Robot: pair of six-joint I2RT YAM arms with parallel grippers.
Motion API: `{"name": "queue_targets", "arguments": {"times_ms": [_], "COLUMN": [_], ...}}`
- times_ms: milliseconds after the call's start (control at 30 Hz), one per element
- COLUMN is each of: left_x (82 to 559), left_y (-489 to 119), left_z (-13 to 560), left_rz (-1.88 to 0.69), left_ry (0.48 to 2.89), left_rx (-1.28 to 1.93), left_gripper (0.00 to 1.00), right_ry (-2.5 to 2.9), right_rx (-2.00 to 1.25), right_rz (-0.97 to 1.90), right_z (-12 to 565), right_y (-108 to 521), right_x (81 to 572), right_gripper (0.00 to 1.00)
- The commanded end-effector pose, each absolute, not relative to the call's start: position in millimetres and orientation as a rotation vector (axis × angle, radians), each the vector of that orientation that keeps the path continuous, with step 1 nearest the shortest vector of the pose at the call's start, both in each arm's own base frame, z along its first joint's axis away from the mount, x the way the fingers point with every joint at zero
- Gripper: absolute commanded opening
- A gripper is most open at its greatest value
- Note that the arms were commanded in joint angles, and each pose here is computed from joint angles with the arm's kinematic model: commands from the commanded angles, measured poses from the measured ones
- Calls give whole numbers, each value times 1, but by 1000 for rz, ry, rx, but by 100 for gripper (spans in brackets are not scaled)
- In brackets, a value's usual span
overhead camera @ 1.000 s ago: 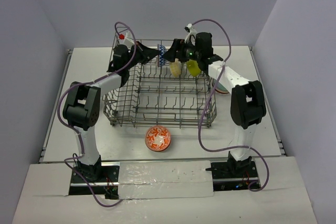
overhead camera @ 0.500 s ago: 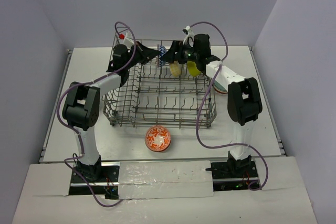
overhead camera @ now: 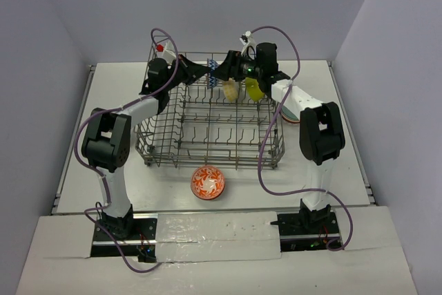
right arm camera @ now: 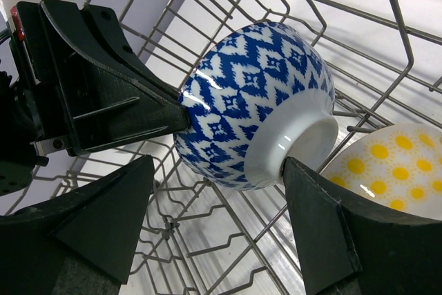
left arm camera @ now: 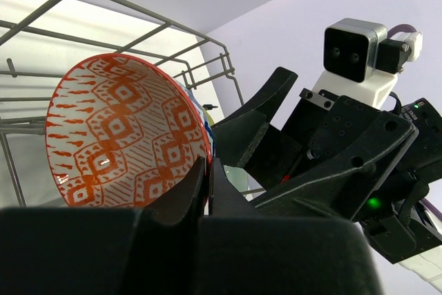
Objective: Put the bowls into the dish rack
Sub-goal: Insert the bowl into the dish rack.
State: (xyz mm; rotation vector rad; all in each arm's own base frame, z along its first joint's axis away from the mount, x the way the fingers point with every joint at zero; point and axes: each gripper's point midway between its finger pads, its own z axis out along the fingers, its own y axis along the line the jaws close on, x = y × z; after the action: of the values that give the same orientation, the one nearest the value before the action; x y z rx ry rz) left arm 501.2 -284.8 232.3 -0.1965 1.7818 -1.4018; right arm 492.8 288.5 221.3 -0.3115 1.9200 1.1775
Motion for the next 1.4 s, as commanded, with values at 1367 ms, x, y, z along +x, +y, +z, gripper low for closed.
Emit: {"name": "queue_targets", "arguments": {"times_ms": [1367], "left_x": [482], "left_y": [-283], "left_z": [213], "left_rz": [-1370], "left_ry": [1953], "left_rx": [-171], "left_gripper": [22], "right_ry": [1806], "right_rx": [-385], "right_rz": [1212], "right_z": [258], "right_y": [291], "right_x": [489], "right_gripper": [80]}}
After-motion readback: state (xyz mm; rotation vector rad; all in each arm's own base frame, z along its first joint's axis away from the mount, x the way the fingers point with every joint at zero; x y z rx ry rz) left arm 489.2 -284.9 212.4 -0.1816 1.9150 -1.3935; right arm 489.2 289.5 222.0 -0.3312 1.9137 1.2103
